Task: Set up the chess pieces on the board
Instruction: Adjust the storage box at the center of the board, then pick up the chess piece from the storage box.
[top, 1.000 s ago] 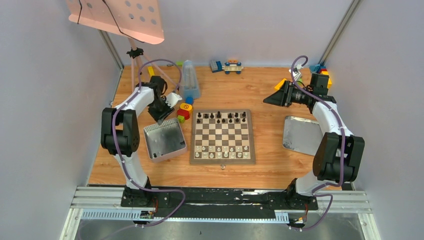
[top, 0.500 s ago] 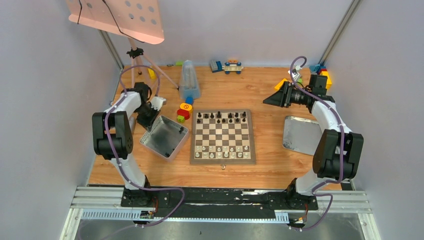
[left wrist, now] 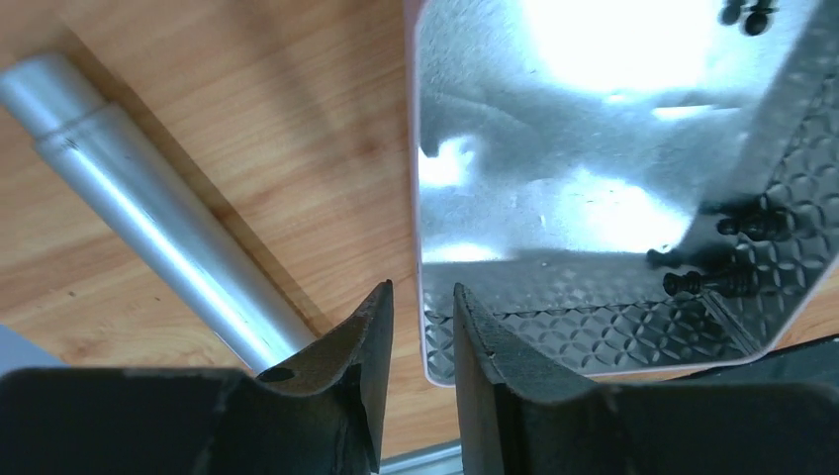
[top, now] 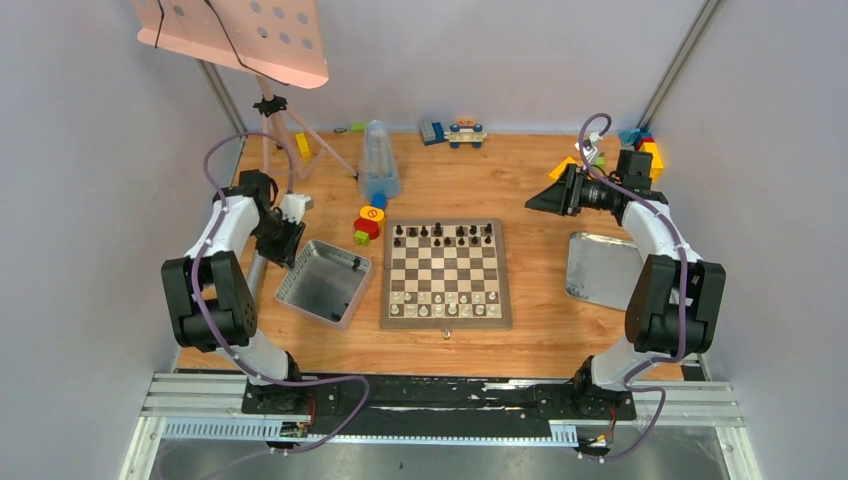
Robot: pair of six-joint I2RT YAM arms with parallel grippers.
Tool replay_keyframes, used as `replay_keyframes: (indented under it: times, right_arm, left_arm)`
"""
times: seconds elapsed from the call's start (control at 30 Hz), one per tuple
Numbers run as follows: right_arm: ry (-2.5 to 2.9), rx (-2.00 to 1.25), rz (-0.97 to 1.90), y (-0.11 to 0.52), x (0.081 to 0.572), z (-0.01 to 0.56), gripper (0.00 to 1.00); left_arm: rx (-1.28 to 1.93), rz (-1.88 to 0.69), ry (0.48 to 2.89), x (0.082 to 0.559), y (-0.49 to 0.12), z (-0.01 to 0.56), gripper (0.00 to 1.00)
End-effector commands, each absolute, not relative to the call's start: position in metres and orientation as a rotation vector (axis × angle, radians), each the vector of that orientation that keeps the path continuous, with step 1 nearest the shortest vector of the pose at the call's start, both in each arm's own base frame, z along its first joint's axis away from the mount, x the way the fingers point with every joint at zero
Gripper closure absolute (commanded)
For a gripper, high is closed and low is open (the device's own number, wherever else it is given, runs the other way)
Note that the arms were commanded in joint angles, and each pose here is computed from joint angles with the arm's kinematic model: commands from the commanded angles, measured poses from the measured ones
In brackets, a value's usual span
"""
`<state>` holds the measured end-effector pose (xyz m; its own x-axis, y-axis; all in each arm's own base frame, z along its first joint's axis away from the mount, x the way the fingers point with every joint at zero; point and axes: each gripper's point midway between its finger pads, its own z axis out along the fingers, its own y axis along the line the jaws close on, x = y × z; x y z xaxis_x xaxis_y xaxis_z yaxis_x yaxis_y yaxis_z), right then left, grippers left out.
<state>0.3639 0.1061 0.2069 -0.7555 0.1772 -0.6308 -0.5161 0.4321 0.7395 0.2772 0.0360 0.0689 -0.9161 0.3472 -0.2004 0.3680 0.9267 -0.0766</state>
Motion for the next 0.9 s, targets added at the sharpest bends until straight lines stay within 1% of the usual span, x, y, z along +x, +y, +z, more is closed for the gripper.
replay_keyframes:
  times: [0.0, 0.13, 0.23, 0.37, 0.43, 0.67, 0.77, 0.87]
  right_arm:
    - [2.000, -0.342, 1.361, 0.108, 0.364, 0.208, 0.48]
    - [2.005, -0.338, 1.350, 0.107, 0.365, 0.207, 0.48]
    - [2.011, -0.335, 1.343, 0.107, 0.367, 0.204, 0.48]
    - [2.021, -0.333, 1.330, 0.106, 0.368, 0.201, 0.48]
    - [2.023, -0.336, 1.314, 0.105, 0.369, 0.200, 0.48]
    - [2.044, -0.332, 1.264, 0.101, 0.373, 0.195, 0.48]
    - [2.060, -0.318, 1.263, 0.100, 0.374, 0.190, 0.49]
    - [2.067, -0.312, 1.269, 0.100, 0.375, 0.188, 0.49]
  left_arm:
    - [0.704, -0.222, 2.659, 0.307, 0.021, 0.111, 0.62]
    - [0.790, -0.311, 2.591, 0.312, -0.005, 0.121, 0.60]
    - [0.777, -0.376, 2.575, 0.311, -0.027, 0.118, 0.60]
    - [0.745, -0.447, 2.531, 0.322, -0.053, 0.115, 0.60]
    - [0.780, -0.483, 2.519, 0.324, -0.072, 0.110, 0.60]
    - [0.786, -0.494, 2.544, 0.323, -0.100, 0.083, 0.63]
    - [0.763, -0.490, 2.577, 0.323, -0.106, 0.070, 0.66]
    - [0.765, -0.474, 2.611, 0.317, -0.110, 0.058, 0.66]
